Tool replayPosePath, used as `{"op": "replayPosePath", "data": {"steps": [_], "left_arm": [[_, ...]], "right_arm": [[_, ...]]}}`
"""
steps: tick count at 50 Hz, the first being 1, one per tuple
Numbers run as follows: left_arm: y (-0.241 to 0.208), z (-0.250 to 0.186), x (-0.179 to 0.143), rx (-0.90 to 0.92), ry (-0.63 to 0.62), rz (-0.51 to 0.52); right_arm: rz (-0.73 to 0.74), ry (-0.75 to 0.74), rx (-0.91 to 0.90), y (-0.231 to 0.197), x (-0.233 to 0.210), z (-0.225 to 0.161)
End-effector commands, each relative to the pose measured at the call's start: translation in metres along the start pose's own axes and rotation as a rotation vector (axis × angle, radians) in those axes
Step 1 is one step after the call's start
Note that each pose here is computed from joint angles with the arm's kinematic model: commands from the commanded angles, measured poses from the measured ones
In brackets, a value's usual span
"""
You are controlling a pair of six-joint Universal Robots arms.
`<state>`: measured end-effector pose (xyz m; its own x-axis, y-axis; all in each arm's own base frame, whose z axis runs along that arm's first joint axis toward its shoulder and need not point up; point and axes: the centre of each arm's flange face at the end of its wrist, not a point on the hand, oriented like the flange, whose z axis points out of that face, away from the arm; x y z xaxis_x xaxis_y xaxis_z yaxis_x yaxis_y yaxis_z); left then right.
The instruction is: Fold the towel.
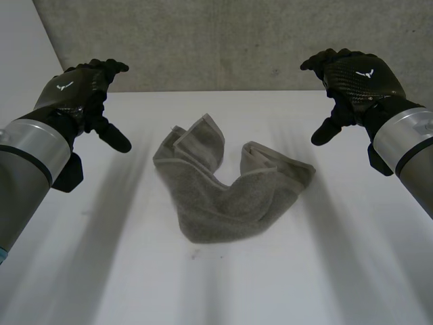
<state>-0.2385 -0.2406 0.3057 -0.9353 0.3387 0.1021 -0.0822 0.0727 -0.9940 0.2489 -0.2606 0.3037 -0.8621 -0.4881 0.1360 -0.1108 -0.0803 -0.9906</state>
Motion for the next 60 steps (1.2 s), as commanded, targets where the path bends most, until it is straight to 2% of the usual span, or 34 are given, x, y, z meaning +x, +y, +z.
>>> {"op": "replayPosePath", "data": {"steps": [1, 10, 15, 17, 23, 31, 37, 45, 48, 53, 55, 56, 58, 59, 60], "left_arm": [[0.001, 0.002, 0.001, 0.003, 0.003, 0.003], [0.027, 0.033, 0.004, -0.009, 0.073, 0.05], [0.071, 0.064, 0.011, -0.101, 0.22, 0.21], [0.082, 0.072, 0.01, -0.122, 0.239, 0.247], [0.128, 0.093, 0.006, -0.206, 0.269, 0.338], [0.159, 0.111, 0.004, -0.227, 0.274, 0.366], [0.171, 0.125, 0.002, -0.223, 0.274, 0.391], [0.172, 0.143, 0.003, -0.173, 0.278, 0.473], [0.167, 0.148, 0.005, -0.143, 0.283, 0.487], [0.132, 0.168, 0.008, 0.004, 0.252, 0.516], [0.083, 0.185, 0.011, 0.182, 0.189, 0.531], [0.083, 0.185, 0.011, 0.183, 0.189, 0.531], [0.012, 0.192, 0.013, 0.398, 0.091, 0.529], [0.012, 0.192, 0.013, 0.399, 0.091, 0.529], [-0.025, 0.188, 0.014, 0.505, 0.046, 0.518]], "right_arm": [[0.002, -0.005, -0.001, 0.002, 0.0, 0.002], [-0.02, -0.069, -0.084, 0.025, -0.005, 0.02], [-0.016, -0.178, -0.207, 0.066, -0.019, 0.038], [-0.011, -0.21, -0.224, 0.076, -0.026, 0.042], [0.008, -0.258, -0.298, 0.115, -0.037, 0.056], [0.009, -0.283, -0.363, 0.152, -0.048, 0.066], [-0.014, -0.281, -0.347, 0.158, -0.049, 0.071], [-0.064, -0.276, -0.28, 0.149, -0.048, 0.076], [-0.091, -0.273, -0.24, 0.144, -0.048, 0.08], [-0.176, -0.243, -0.092, 0.121, -0.043, 0.099], [-0.267, -0.176, 0.081, 0.083, -0.036, 0.121], [-0.268, -0.175, 0.082, 0.083, -0.036, 0.121], [-0.362, -0.023, 0.31, 0.023, -0.019, 0.138], [-0.363, -0.022, 0.311, 0.022, -0.019, 0.138], [-0.39, 0.055, 0.426, -0.01, -0.011, 0.14]]}}
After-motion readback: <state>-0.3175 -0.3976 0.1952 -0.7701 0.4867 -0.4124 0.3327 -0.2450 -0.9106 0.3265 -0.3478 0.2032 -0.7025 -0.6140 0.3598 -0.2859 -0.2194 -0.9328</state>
